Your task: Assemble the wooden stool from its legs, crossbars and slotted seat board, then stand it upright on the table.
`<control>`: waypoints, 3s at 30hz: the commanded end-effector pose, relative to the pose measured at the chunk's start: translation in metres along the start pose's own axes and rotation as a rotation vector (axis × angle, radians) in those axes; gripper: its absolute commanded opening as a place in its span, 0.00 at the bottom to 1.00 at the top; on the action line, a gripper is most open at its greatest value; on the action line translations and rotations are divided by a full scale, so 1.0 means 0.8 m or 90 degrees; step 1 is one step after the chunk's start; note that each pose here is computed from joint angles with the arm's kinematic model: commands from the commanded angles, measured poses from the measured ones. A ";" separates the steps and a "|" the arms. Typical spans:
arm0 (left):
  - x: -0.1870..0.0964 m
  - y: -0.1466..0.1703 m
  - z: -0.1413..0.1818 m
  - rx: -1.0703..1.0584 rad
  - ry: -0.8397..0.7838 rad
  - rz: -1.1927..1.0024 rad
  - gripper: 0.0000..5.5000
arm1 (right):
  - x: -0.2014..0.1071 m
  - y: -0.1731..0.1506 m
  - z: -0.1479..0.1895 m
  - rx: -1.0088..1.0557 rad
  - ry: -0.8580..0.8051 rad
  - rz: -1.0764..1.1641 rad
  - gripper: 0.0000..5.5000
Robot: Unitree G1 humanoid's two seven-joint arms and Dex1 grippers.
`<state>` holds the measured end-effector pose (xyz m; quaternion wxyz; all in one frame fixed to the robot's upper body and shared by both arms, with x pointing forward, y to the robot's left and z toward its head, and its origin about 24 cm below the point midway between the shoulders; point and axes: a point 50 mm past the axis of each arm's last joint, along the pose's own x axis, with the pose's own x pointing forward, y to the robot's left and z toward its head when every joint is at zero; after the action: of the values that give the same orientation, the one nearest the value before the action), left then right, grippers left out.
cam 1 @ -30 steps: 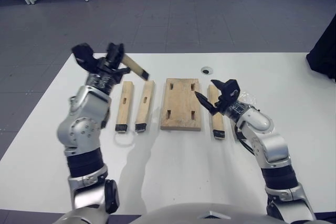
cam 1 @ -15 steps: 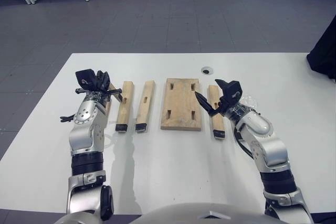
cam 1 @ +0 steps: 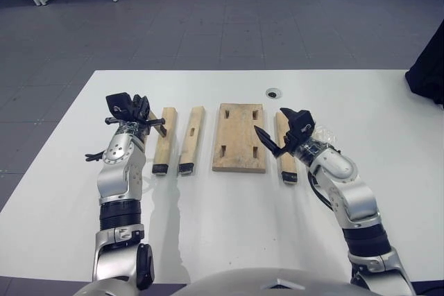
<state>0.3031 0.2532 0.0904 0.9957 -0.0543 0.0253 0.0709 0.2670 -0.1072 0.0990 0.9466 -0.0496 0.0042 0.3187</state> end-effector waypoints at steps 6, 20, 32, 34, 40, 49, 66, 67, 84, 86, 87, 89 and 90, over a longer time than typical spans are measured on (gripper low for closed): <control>-0.003 -0.019 -0.007 0.043 0.004 -0.032 0.08 | 0.000 -0.022 -0.011 0.068 0.047 -0.063 0.85; -0.014 0.000 -0.033 0.065 0.057 0.013 0.08 | 0.004 -0.026 -0.012 0.072 0.063 -0.080 0.85; -0.055 -0.012 -0.055 0.087 0.178 -0.038 0.08 | -0.002 -0.021 -0.017 0.051 0.080 -0.073 0.85; -0.065 -0.017 -0.061 0.083 0.194 -0.048 0.08 | -0.002 -0.021 -0.017 0.048 0.080 -0.074 0.85; -0.072 -0.017 -0.071 0.075 0.212 -0.038 0.08 | -0.001 -0.019 -0.016 0.034 0.081 -0.067 0.85; -0.051 -0.032 -0.028 0.060 0.084 -0.059 0.25 | 0.004 -0.016 -0.014 0.020 0.069 -0.061 0.85; -0.034 -0.027 0.028 0.057 -0.035 -0.041 0.28 | 0.007 -0.005 -0.007 0.023 0.022 -0.042 0.85; -0.033 -0.028 0.031 0.053 -0.039 -0.046 0.28 | 0.007 -0.005 -0.007 0.015 0.021 -0.040 0.85; -0.014 -0.015 0.068 0.082 -0.087 -0.035 0.28 | 0.007 -0.002 -0.006 0.011 0.010 -0.032 0.85; -0.012 -0.014 0.072 0.081 -0.093 -0.035 0.28 | 0.008 -0.002 -0.005 0.011 0.009 -0.033 0.85; -0.011 -0.014 0.075 0.078 -0.098 -0.035 0.28 | 0.008 -0.001 -0.005 0.011 0.009 -0.033 0.85; -0.004 -0.013 0.088 0.071 -0.117 -0.033 0.28 | 0.009 -0.001 -0.005 0.012 0.009 -0.033 0.85; -0.001 -0.012 0.094 0.065 -0.127 -0.031 0.28 | 0.009 0.000 -0.006 0.012 0.009 -0.033 0.85</control>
<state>0.3009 0.2466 0.1505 0.9978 0.0007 -0.0475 0.0464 0.2722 -0.1057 0.0913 0.9554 -0.0432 0.0202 0.2914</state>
